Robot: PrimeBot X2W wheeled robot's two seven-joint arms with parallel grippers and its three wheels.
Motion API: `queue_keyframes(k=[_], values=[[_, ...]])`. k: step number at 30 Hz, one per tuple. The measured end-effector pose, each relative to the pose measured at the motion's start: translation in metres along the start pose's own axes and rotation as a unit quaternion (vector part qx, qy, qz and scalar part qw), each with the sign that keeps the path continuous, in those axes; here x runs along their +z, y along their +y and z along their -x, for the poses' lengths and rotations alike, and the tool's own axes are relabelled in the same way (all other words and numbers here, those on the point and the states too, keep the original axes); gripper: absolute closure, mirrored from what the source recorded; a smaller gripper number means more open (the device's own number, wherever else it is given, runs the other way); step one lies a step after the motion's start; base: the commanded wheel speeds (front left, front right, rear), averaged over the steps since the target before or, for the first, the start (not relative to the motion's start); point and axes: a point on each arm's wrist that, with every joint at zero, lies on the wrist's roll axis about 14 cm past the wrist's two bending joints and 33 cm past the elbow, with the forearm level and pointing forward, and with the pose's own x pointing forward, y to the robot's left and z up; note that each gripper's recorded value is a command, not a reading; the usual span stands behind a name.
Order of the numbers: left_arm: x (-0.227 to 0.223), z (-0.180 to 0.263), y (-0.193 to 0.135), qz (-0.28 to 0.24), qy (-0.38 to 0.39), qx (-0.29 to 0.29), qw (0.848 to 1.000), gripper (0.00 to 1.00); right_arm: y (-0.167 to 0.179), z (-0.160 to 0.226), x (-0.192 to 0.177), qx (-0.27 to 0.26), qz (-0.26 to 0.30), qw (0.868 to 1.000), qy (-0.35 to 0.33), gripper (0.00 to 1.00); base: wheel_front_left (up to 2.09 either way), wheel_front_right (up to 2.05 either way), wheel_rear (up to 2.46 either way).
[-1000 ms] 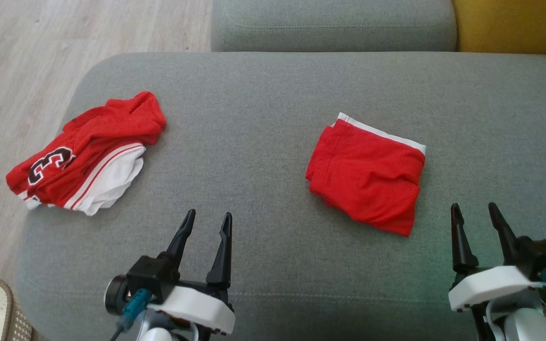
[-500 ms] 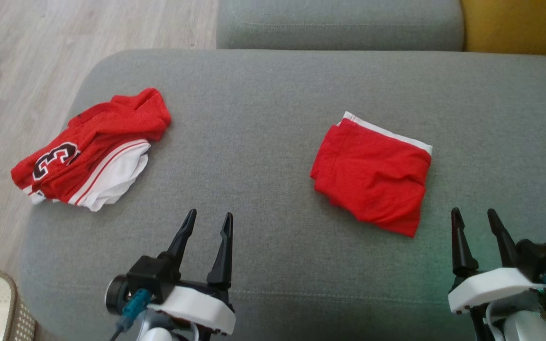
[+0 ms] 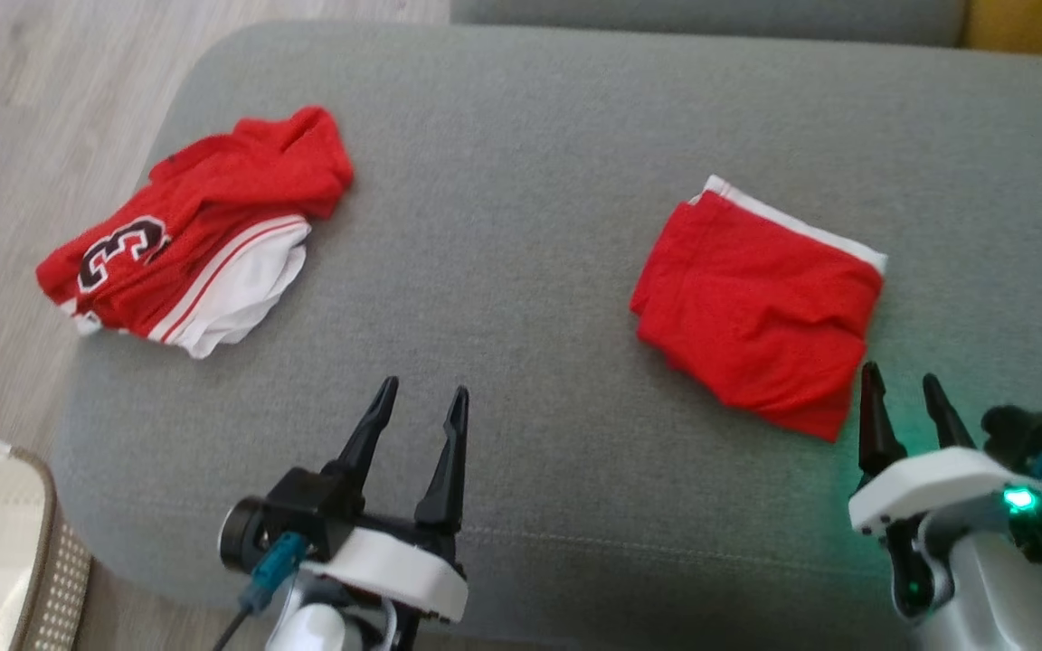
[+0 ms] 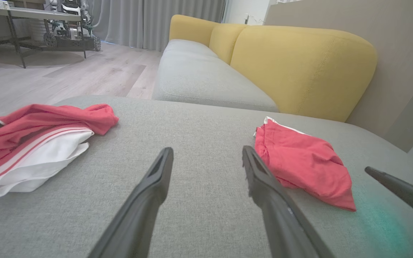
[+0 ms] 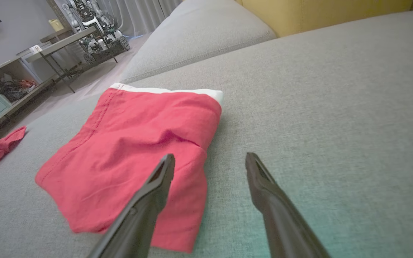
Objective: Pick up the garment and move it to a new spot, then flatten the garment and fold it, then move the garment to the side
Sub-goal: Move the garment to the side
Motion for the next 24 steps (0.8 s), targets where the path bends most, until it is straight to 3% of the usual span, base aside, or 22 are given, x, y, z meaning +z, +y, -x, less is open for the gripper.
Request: queue_keyframes(k=[19, 20, 21, 24], values=[[-0.010, -0.013, 0.014, -0.006, 0.018, 0.020, 1.000, 0.00, 0.025, -0.052, -0.029, 0.014, -0.037, 0.998, 0.052, 0.00, 0.00, 0.00, 0.00], [-0.010, -0.014, 0.014, -0.007, 0.017, 0.020, 1.000, 0.00, 0.027, -0.052, -0.032, 0.016, -0.036, 0.998, 0.057, 0.77, 0.00, 0.00, 0.00], [-0.010, -0.014, 0.014, -0.007, 0.017, 0.020, 1.000, 0.00, 0.028, -0.052, -0.032, 0.018, -0.034, 0.998, 0.058, 1.00, 0.00, 0.00, 0.00], [-0.011, -0.015, 0.013, -0.006, 0.018, 0.017, 1.000, 0.00, 0.030, -0.053, -0.030, 0.038, 0.009, 0.997, 0.060, 1.00, 0.00, 0.00, 0.00]])
